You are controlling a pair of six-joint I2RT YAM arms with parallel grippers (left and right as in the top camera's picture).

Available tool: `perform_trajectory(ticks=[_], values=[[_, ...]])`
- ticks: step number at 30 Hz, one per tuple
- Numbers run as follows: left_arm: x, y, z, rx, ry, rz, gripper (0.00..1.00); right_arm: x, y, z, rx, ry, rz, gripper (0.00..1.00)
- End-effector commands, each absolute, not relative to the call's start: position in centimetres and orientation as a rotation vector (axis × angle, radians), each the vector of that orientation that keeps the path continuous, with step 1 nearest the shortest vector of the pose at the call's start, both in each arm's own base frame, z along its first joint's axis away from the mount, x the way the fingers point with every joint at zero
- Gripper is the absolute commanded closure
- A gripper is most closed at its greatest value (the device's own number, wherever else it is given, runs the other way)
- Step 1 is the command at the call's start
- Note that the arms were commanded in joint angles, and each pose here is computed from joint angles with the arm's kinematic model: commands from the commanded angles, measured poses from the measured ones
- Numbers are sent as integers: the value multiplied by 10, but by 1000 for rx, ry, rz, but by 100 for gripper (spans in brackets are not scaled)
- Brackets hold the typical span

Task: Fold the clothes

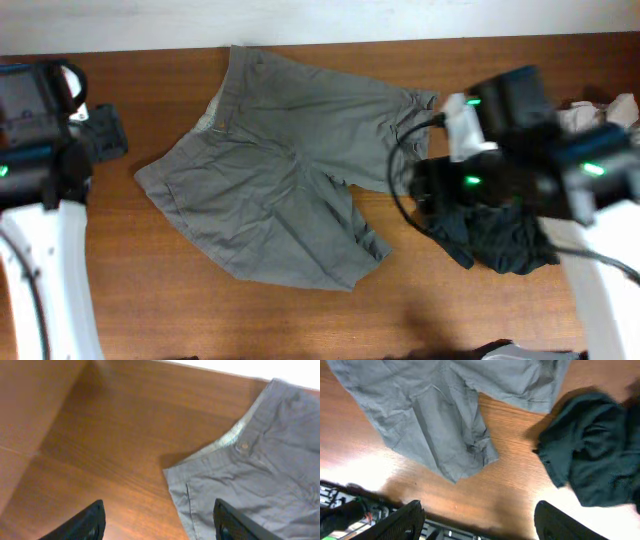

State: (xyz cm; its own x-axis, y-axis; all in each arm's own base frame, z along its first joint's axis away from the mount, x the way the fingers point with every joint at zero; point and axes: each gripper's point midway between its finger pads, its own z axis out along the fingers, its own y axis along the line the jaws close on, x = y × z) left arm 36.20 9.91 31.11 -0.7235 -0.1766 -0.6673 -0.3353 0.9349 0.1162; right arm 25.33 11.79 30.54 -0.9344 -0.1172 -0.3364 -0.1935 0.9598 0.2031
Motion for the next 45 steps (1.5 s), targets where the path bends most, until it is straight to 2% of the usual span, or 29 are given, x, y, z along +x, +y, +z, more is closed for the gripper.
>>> perform_trajectory(ticks=[1, 6, 9, 14, 19, 22, 28, 40, 45], values=[[386, 88, 273, -175, 2486, 227, 31, 258, 136, 261, -153, 2894, 356, 25], [409, 91, 224, 2, 2594, 263, 32, 245, 165, 193, -204, 3012, 483, 25], [421, 77, 183, 80, 2684, 135, 42, 222, 170, 148, -281, 3100, 447, 26], [426, 73, 156, 91, 2744, 74, 42, 188, 184, 122, -364, 3191, 457, 23], [426, 73, 153, 91, 2751, 71, 43, 173, 206, 100, -160, 3236, 509, 18], [426, 71, 153, 93, 2750, 61, 43, 169, 227, 93, -67, 3230, 658, 18], [427, 65, 153, 103, 2742, 12, 43, 165, 227, 71, 189, 3252, 660, 18], [429, 61, 154, 110, 2734, -22, 43, 165, 230, 44, 423, 3223, 717, 15], [429, 61, 154, 109, 2733, -23, 43, 165, 237, 35, 409, 3189, 817, 17]])
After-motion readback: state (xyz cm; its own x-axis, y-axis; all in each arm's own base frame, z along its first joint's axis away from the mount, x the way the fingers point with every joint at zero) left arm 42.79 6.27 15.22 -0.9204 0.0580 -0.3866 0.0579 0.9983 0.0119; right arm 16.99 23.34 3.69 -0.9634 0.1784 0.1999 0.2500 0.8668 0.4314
